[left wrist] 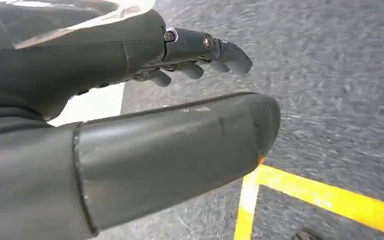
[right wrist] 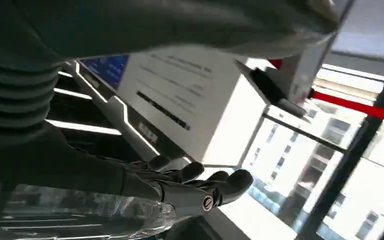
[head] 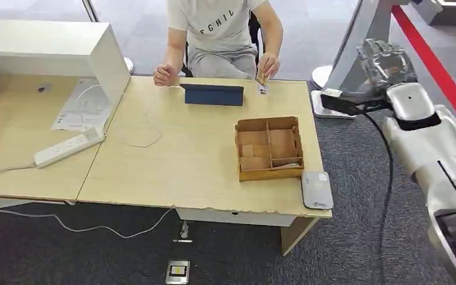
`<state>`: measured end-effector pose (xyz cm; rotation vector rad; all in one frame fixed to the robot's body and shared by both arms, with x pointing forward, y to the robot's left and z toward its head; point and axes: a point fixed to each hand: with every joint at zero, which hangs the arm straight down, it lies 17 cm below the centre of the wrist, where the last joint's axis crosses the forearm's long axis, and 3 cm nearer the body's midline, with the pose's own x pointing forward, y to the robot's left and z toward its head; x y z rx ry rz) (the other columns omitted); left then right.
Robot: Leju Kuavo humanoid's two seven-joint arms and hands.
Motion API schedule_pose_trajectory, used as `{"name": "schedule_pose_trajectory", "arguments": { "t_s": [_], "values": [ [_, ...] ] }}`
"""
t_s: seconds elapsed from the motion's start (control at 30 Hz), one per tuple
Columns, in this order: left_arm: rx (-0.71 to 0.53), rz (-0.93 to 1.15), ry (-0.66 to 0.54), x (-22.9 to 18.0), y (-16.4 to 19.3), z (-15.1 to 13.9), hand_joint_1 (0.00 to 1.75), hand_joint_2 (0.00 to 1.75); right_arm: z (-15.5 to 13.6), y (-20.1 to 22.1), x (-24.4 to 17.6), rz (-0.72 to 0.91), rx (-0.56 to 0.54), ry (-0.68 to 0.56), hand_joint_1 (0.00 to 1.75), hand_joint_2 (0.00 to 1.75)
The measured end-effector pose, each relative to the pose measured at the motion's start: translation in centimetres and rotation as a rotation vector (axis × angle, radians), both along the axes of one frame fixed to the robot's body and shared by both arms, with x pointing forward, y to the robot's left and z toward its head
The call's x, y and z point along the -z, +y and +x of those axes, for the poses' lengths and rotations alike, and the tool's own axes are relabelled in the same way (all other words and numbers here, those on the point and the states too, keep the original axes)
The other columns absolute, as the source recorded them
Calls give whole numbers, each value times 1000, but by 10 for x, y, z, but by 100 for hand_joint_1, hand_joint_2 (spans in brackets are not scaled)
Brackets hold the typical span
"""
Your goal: Pass the card to the sensor for recognition and then transmit it.
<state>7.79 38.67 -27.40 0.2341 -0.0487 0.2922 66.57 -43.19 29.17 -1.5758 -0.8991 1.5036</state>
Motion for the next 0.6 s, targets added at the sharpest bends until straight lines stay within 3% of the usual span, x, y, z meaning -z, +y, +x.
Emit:
{"name": "schedule_pose_trajectory", "arguments": {
  "t_s": [0.13,0.27,0.4,0.6],
  "values": [
    [-51,10,11,0,4,-3,0,0,-55,-140,48,70,255,67,0,0],
    [-94,26,18,0,7,-6,0,0,-169,-266,146,236,593,139,0,0],
    [-109,36,11,0,7,-5,0,0,-287,-325,230,390,787,130,0,0],
    [-107,39,-1,0,0,-1,0,0,-447,-336,336,621,1096,103,0,0]
  ]
}}
